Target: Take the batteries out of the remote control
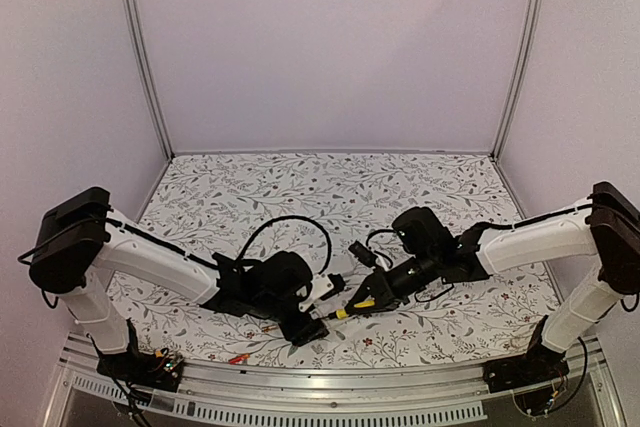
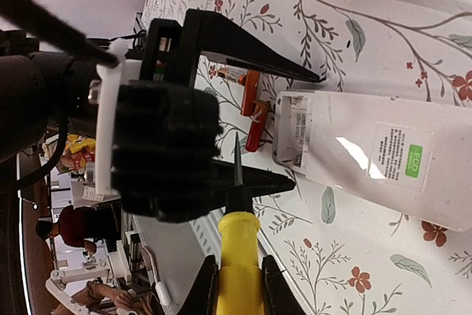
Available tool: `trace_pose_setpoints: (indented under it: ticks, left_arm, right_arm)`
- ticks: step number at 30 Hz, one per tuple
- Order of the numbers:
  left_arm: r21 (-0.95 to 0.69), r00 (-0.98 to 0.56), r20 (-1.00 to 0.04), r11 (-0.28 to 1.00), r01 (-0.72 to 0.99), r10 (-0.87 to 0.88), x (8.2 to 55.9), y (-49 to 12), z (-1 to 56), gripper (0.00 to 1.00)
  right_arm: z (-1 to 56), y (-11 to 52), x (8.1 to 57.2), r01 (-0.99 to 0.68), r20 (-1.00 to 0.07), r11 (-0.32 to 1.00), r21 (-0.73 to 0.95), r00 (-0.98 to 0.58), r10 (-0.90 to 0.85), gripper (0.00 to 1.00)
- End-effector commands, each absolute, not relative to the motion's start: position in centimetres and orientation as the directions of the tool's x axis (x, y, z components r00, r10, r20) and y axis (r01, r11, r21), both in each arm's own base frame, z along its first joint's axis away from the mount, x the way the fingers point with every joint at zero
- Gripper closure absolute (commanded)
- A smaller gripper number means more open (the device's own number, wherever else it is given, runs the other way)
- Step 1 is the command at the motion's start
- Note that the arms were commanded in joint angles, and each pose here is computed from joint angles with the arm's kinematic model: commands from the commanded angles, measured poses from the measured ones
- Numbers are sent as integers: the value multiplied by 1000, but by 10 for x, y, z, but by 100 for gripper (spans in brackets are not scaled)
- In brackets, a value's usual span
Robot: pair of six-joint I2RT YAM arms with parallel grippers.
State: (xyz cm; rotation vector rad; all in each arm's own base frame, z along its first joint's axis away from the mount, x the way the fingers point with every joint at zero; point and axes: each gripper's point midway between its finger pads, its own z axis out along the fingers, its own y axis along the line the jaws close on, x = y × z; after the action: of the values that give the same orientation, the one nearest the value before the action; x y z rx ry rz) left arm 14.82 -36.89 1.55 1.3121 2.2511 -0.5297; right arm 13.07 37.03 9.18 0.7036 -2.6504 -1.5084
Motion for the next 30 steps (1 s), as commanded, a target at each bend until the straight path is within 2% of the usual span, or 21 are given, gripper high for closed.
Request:
trace_pose_setpoints:
  ticks: [1, 8, 14, 21, 25, 30]
  left_arm:
    - [-132, -444, -623, 473, 871, 644, 156, -375, 46, 23]
    - [-184, -453, -707, 477, 859, 543, 171, -379, 103, 16]
    - [-157, -509, -750, 634, 757, 423, 220, -344, 137, 15]
    - [-242, -566, -818, 829, 504, 106, 295, -296, 188, 13]
    - [-350, -533, -843, 827, 440, -74, 324, -283, 218, 13]
    - [-384, -509, -847, 837, 390, -152, 341, -269, 230, 13]
  right_arm:
    - [115, 361, 155, -415, -308, 506, 757, -908, -284, 100]
    - [121, 316, 204, -329, -394, 701, 633, -916, -75, 100]
    - [113, 269, 245, -170, -462, 826, 538, -878, 121, 100]
    - [100, 261, 258, -114, -479, 834, 540, -856, 193, 100]
    - [87, 257, 261, -90, -485, 848, 523, -849, 209, 100]
    - [78, 255, 265, -82, -495, 864, 497, -845, 204, 88]
